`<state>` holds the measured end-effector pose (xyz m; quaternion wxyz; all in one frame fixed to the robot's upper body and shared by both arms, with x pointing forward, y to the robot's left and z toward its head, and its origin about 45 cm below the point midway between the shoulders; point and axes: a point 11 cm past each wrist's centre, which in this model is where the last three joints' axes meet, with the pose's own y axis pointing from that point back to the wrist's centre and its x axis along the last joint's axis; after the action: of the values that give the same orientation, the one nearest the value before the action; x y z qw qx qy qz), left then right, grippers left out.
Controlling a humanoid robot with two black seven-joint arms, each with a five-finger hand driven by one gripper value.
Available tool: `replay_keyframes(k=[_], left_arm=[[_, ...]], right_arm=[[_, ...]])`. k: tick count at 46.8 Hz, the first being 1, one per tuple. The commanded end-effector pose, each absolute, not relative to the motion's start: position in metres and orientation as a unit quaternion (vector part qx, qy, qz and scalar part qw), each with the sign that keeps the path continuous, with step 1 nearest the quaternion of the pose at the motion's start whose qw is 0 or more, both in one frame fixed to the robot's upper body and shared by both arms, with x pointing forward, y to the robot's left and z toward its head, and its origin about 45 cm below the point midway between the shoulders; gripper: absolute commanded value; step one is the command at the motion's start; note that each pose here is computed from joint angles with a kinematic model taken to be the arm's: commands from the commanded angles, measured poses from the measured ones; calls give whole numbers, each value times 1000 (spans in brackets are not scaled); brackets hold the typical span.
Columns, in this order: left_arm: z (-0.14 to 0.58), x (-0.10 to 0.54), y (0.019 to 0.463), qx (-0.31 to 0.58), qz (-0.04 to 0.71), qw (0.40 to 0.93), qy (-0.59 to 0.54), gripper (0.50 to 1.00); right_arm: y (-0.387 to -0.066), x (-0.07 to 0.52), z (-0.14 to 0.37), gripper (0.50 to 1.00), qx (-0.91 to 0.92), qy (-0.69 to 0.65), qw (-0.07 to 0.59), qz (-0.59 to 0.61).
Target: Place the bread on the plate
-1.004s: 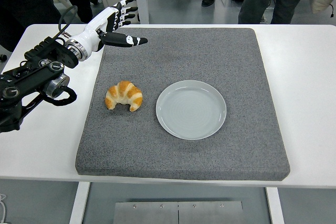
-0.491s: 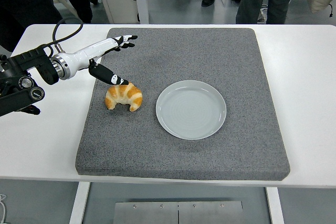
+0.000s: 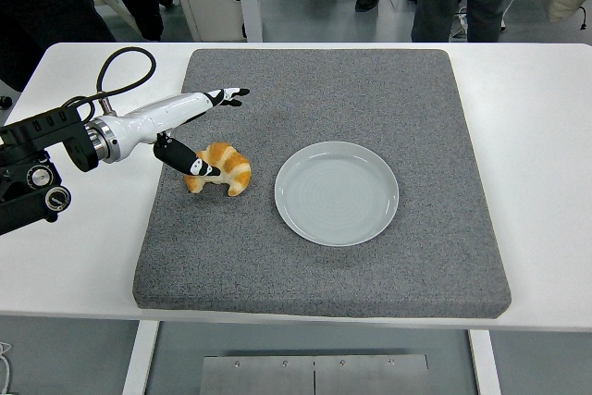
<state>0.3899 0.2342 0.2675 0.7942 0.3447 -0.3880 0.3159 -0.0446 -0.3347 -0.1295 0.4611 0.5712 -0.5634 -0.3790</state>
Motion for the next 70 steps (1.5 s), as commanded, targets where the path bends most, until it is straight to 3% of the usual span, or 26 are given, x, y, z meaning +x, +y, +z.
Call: replay_keyframes(k=[1,58,70], left_arm=[[260,387,236,349,312,791,-394,925],[207,397,238,348,337,776,-404,922],[202,399,231,345,337,778,-402,872]], right_arm=[[-335,-45,-129,1000,571,-564,462,-378],[-336,-45,-129,1000,570,-564,462,-378],[-336,-45,-129,1000,571,-564,462,-378]])
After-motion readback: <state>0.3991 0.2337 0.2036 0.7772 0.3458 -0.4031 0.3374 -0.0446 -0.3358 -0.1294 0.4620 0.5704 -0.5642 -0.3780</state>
